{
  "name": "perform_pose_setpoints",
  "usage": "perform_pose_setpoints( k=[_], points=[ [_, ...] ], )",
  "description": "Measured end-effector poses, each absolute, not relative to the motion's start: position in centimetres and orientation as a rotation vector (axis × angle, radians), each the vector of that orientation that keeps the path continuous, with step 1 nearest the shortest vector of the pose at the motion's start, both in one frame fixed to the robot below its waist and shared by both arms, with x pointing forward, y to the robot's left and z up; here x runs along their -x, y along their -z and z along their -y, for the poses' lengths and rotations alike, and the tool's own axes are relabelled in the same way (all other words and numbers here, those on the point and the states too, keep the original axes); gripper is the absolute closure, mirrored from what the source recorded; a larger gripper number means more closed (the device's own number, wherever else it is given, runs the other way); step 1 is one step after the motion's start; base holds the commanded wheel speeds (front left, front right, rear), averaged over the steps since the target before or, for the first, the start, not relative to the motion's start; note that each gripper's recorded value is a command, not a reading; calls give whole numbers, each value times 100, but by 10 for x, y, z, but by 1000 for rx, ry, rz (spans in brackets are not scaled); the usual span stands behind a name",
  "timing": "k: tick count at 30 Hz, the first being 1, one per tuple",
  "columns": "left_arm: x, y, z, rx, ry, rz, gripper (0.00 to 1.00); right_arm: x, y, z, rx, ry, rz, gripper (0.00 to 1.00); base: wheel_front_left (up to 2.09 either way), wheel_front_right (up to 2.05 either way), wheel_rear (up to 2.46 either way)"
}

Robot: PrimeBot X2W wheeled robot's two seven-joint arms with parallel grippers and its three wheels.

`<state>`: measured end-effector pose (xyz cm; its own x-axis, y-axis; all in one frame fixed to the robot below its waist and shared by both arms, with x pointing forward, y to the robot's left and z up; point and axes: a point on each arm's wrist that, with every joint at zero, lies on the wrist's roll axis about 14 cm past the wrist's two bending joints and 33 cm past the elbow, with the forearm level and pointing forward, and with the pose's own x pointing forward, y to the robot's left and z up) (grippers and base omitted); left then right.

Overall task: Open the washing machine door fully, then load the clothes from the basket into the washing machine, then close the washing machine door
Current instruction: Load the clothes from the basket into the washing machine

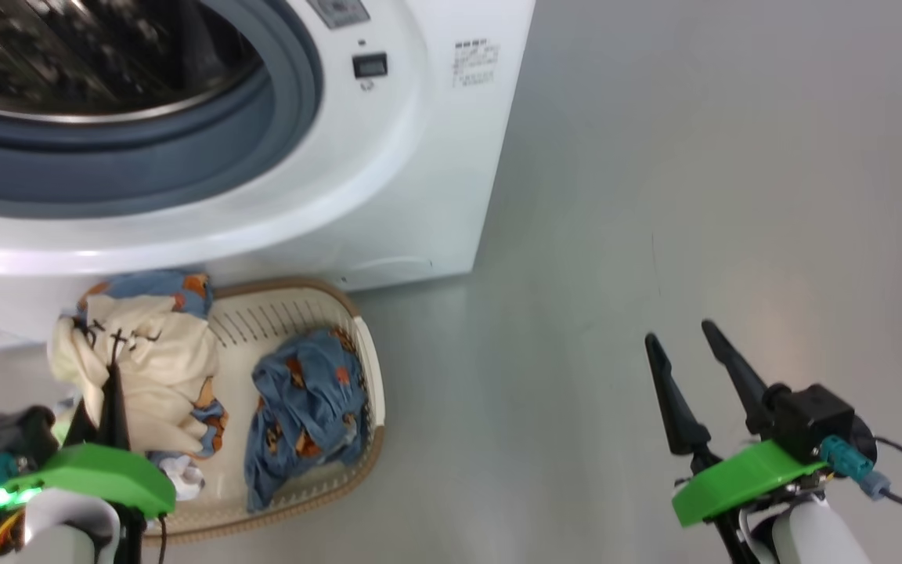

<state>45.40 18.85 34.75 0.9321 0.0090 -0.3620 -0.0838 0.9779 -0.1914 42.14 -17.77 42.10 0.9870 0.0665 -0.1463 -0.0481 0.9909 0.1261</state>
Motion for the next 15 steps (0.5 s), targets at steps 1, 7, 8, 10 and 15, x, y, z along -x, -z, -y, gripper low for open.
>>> perform_pose_setpoints(
  k=[1, 7, 8, 10, 15],
  points=[
    [-452, -354, -189, 209, -52, -350, 100, -419, -423, 177, -124, -58, -149, 0, 0, 0, 0],
    [-436, -392, -192, 208, -56, -249, 100, -398, -431, 178, -129, -53, -144, 0, 0, 0, 0],
    [-434, -399, -194, 208, -58, -229, 100, -395, -433, 178, -127, -53, -139, 0, 0, 0, 0],
    [-429, -412, -196, 210, -62, -192, 100, -389, -437, 178, -123, -53, -130, 0, 0, 0, 0],
    [-410, -439, -198, 199, -64, -119, 100, -373, -447, 178, -100, -57, -108, 0, 0, 0, 0]
  ],
)
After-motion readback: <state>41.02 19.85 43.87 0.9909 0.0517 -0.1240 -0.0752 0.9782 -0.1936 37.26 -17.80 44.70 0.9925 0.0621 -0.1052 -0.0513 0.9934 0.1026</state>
